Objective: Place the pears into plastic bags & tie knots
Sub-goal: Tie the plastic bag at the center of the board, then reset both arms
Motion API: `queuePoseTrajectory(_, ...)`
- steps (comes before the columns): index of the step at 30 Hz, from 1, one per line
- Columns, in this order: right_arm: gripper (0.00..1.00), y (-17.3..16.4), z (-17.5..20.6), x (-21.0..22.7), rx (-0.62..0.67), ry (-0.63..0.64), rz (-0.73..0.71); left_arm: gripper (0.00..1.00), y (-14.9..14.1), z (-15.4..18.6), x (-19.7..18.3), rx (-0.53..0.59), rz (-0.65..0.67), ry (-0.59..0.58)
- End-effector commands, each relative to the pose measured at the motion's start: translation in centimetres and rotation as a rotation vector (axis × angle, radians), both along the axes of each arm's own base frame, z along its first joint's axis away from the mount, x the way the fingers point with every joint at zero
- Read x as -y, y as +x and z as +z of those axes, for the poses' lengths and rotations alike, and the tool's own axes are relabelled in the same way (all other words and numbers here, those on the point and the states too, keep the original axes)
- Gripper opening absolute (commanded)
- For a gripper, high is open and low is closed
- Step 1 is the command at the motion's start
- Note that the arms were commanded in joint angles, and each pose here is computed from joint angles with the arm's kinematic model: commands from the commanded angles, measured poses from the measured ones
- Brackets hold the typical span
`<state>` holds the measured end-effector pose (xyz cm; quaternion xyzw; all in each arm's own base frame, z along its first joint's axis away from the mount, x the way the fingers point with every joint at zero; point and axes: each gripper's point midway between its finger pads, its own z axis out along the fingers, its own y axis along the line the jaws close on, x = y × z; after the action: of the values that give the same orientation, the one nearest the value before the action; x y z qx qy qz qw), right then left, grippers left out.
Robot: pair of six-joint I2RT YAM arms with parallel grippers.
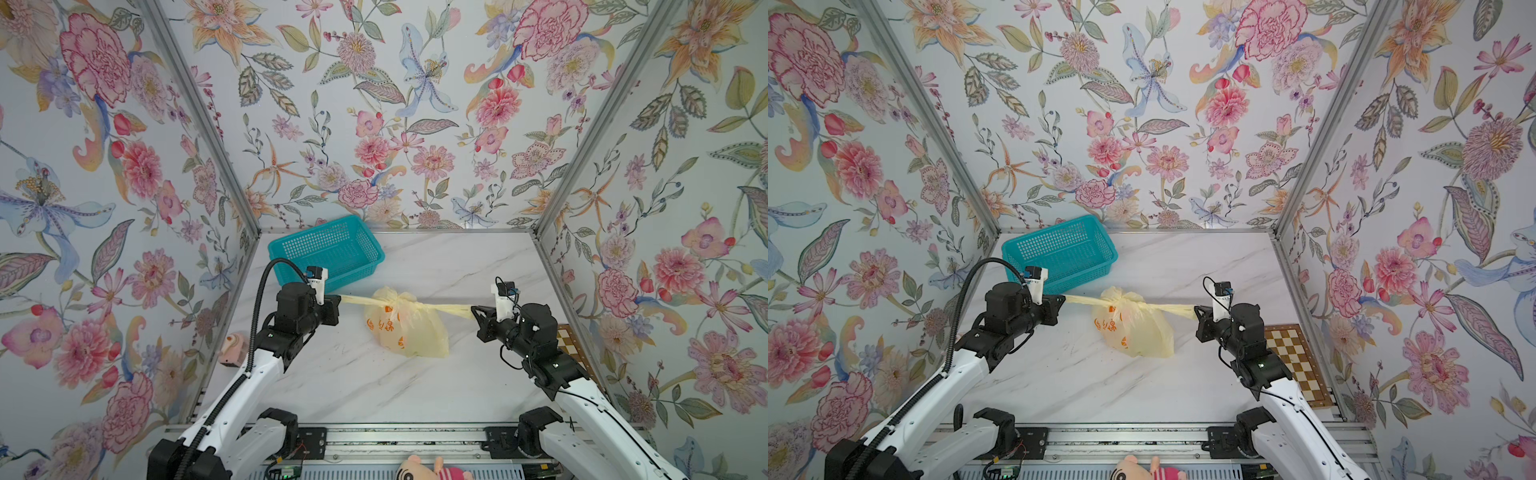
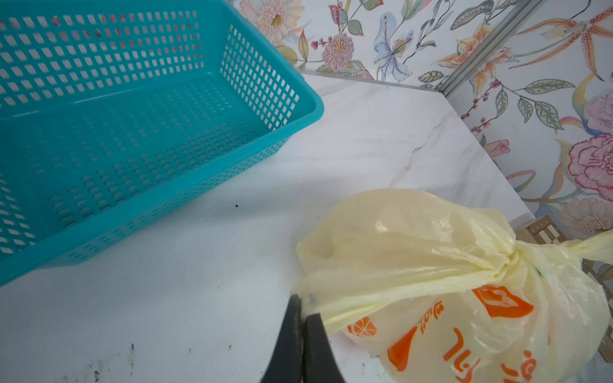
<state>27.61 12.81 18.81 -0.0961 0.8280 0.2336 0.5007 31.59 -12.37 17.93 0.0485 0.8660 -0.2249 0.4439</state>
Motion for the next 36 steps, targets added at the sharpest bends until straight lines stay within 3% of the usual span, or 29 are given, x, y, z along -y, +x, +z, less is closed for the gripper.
queuePoseTrajectory(1, 0.00, 1.0, -1.3, 3.4, -0.018, -0.022, -0.161, 0.00, 2.1, -1.2, -4.8, 0.013, 0.233, 0.034)
queuePoseTrajectory(2, 0.00, 1.0, -0.8, 3.2, -0.006, -0.007, -0.147, 0.08, 2.2, -1.3, -4.8, 0.013, 0.236, 0.031)
queuePoseTrajectory(3, 0.23, 1.1, -0.1, 3.2, 0.010, 0.006, -0.138, 0.26, 2.3, -1.3, -5.0, 0.013, 0.251, 0.035)
queuePoseTrajectory(4, 0.52, 1.3, 0.6, 3.4, 0.028, 0.011, -0.144, 0.41, 2.4, -1.1, -5.4, 0.019, 0.268, 0.045)
queuePoseTrajectory(5, 0.65, 1.4, 1.4, 3.7, 0.045, 0.010, -0.152, 0.52, 2.5, -0.9, -5.7, 0.027, 0.283, 0.056)
queuePoseTrajectory(7, 0.79, 1.8, 2.6, 4.6, 0.072, -0.015, -0.178, 0.71, 2.6, -0.6, -6.9, 0.043, 0.337, 0.100)
queuePoseTrajectory(12, 0.93, 3.7, 2.4, 9.2, 0.068, -0.117, -0.352, 1.00, 2.5, -1.2, -11.1, 0.044, 0.510, 0.280)
queuePoseTrajectory(13, 1.00, 4.2, 2.0, 10.7, 0.059, -0.151, -0.412, 1.00, 2.4, -1.6, -12.1, 0.040, 0.554, 0.324)
queuePoseTrajectory(18, 0.99, 6.2, -1.1, 15.4, 0.072, -0.302, -0.573, 1.00, 2.2, -3.1, -15.3, 0.070, 0.698, 0.456)
queuePoseTrajectory(21, 0.99, 7.8, -3.2, 15.7, 0.112, -0.273, -0.577, 1.00, 2.7, -3.3, -15.7, 0.158, 0.702, 0.503)
queuePoseTrajectory(23, 0.99, 8.7, -3.7, 15.1, 0.184, -0.265, -0.564, 1.00, 2.9, -2.6, -16.1, 0.188, 0.714, 0.554)
queuePoseTrajectory(26, 0.99, 10.1, -3.9, 13.7, 0.292, -0.262, -0.499, 1.00, 3.0, -1.7, -16.9, 0.319, 0.737, 0.635)
queuePoseTrajectory(28, 0.99, 11.3, -6.0, 13.5, 0.207, -0.294, -0.487, 1.00, 3.0, -1.3, -17.5, 0.408, 0.758, 0.684)
queuePoseTrajectory(31, 0.99, 11.4, -7.9, 13.0, 0.233, -0.284, -0.460, 1.00, 4.3, -1.8, -16.8, 0.488, 0.699, 0.734)
queuePoseTrajectory(33, 0.99, 10.8, -7.8, 12.6, 0.280, -0.292, -0.458, 1.00, 5.6, -2.8, -16.5, 0.438, 0.663, 0.760)
queuePoseTrajectory(36, 0.99, 10.9, -8.0, 13.1, 0.259, -0.311, -0.498, 1.00, 5.9, -3.1, -14.8, 0.460, 0.552, 0.734)
